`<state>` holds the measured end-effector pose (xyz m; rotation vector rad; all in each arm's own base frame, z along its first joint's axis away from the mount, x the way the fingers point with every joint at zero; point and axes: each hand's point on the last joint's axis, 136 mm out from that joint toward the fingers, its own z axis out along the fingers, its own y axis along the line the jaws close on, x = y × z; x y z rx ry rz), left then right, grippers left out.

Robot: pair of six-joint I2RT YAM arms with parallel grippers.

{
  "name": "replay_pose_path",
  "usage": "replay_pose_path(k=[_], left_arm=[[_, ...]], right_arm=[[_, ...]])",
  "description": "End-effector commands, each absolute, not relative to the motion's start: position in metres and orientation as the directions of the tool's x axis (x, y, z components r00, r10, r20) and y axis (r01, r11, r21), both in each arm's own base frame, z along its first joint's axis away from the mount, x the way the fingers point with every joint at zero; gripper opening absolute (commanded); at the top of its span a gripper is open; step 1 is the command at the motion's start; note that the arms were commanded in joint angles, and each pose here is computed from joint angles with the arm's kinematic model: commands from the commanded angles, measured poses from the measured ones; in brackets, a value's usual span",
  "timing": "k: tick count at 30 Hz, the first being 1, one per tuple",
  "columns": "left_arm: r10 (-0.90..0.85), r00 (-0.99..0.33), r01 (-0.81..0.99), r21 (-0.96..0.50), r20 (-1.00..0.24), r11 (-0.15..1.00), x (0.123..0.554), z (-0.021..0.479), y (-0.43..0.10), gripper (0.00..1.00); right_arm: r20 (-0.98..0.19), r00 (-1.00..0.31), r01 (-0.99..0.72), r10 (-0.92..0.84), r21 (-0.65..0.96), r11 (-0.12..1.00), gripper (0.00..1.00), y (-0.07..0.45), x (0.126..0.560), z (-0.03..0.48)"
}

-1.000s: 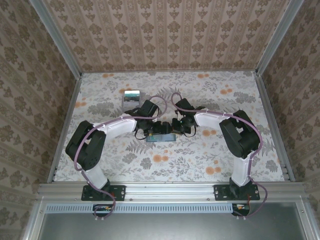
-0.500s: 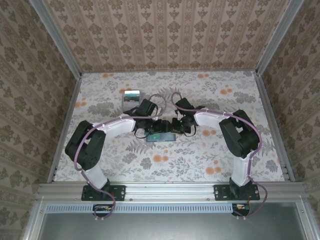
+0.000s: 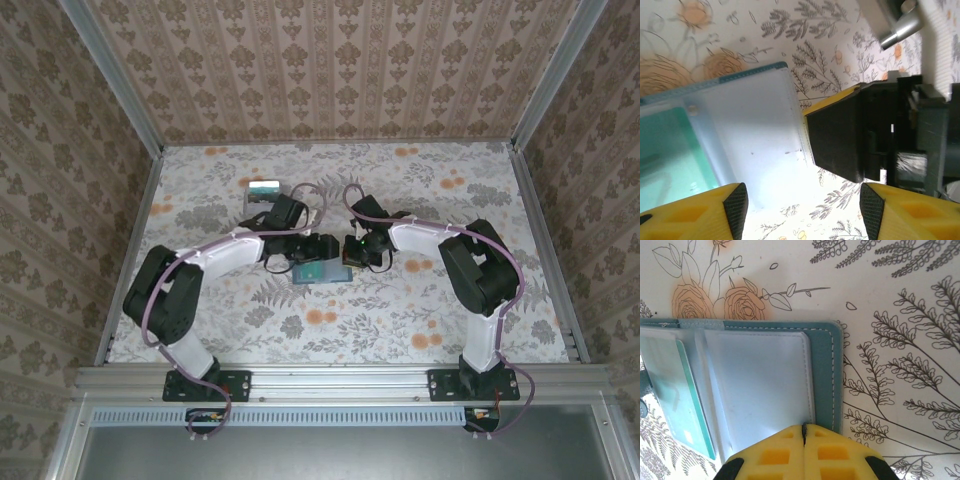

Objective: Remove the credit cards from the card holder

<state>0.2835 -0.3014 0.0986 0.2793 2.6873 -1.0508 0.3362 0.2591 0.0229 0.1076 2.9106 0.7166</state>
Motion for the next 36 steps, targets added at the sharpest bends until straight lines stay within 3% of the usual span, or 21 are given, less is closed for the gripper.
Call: replay_pose_path(k=[1, 5, 11, 18, 25, 36], left_arm=[[0.06, -0.951, 0.238, -0.592, -0.304, 0.77, 0.284, 0.097, -0.271, 0.63], [0.018, -0.965, 0.159, -0.526, -0.263, 0.836, 0.282, 0.077, -0.241, 0.47], [0.014, -0.975, 0.122, -0.482, -0.221, 0.868, 0.276, 0.055, -0.23, 0.38], [0.019, -0.981, 0.105, -0.448, -0.191, 0.888, 0.27, 0.04, -0.222, 0.36], [0.023, -0.984, 0.101, -0.451, -0.176, 0.887, 0.266, 0.032, -0.223, 0.36], [0.029, -0.986, 0.099, -0.445, -0.162, 0.89, 0.262, 0.025, -0.222, 0.36]], right_arm=[[-0.177, -0.977, 0.032, 0.122, 0.439, 0.898, 0.0, 0.253, 0.343, 0.041], [-0.234, -0.965, -0.008, 0.115, 0.466, 0.885, 0.02, 0.258, 0.35, 0.061], [-0.301, -0.948, -0.073, 0.102, 0.517, 0.853, 0.03, 0.277, 0.351, 0.084], [-0.264, -0.963, -0.116, 0.057, 0.595, 0.796, 0.06, 0.312, 0.343, 0.082], [-0.421, -0.902, -0.139, 0.095, 0.492, 0.859, 0.06, 0.298, 0.352, 0.102], [-0.489, -0.872, -0.229, 0.037, 0.474, 0.85, 0.12, 0.307, 0.353, 0.127]])
